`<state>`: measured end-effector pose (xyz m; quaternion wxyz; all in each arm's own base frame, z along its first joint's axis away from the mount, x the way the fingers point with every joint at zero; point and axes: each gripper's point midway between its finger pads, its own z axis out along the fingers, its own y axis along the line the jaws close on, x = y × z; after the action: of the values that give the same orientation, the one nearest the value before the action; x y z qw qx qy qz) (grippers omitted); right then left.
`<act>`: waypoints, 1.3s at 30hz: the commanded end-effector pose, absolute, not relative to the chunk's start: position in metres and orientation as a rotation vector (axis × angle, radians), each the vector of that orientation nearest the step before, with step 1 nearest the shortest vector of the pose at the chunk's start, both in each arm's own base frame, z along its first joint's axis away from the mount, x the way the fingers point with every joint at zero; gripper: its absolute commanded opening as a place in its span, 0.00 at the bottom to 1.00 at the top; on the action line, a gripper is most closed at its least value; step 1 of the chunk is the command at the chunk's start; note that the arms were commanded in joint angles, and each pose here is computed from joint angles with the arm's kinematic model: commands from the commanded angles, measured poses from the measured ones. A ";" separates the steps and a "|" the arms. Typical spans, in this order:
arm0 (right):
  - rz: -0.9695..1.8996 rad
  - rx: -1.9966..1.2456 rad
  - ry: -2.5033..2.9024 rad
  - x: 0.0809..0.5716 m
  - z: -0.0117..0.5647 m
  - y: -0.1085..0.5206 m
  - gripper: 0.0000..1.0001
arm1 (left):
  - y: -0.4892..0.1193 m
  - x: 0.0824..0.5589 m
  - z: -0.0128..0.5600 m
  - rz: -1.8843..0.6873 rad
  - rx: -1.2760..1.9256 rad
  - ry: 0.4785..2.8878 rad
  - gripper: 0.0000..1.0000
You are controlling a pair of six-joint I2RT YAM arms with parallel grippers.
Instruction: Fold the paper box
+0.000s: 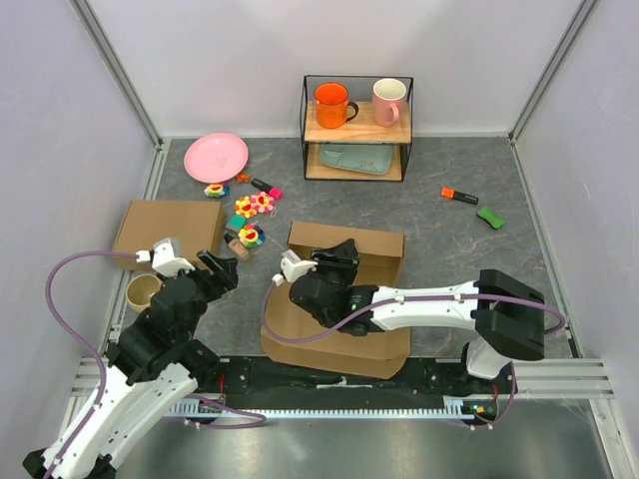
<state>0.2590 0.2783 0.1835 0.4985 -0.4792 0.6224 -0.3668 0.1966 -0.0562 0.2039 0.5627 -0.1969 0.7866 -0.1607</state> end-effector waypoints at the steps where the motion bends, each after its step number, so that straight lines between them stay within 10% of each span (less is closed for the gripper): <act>1: -0.912 -1.032 1.510 0.268 0.209 0.276 0.37 | -0.047 0.197 0.210 -0.349 -0.504 1.815 0.83; 10: -0.934 -0.968 1.487 0.265 0.242 0.260 0.00 | -0.036 0.195 0.230 -0.362 -0.570 1.739 0.83; 21: -0.629 -0.576 1.772 0.326 0.323 0.206 0.00 | -0.045 0.209 0.302 -0.438 -0.547 1.611 0.82; 30: 0.043 0.117 2.242 0.393 0.262 0.118 0.00 | -0.030 0.213 0.379 -0.384 -0.493 1.431 0.82; 39: 0.501 0.739 2.247 0.366 0.217 0.121 0.00 | -0.058 0.221 0.333 -0.484 -0.489 1.540 0.79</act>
<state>0.3833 0.0749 0.1974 0.3744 0.1822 0.9083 0.0409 0.2155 -0.0481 0.3564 0.6844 -0.2101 0.6684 -0.2016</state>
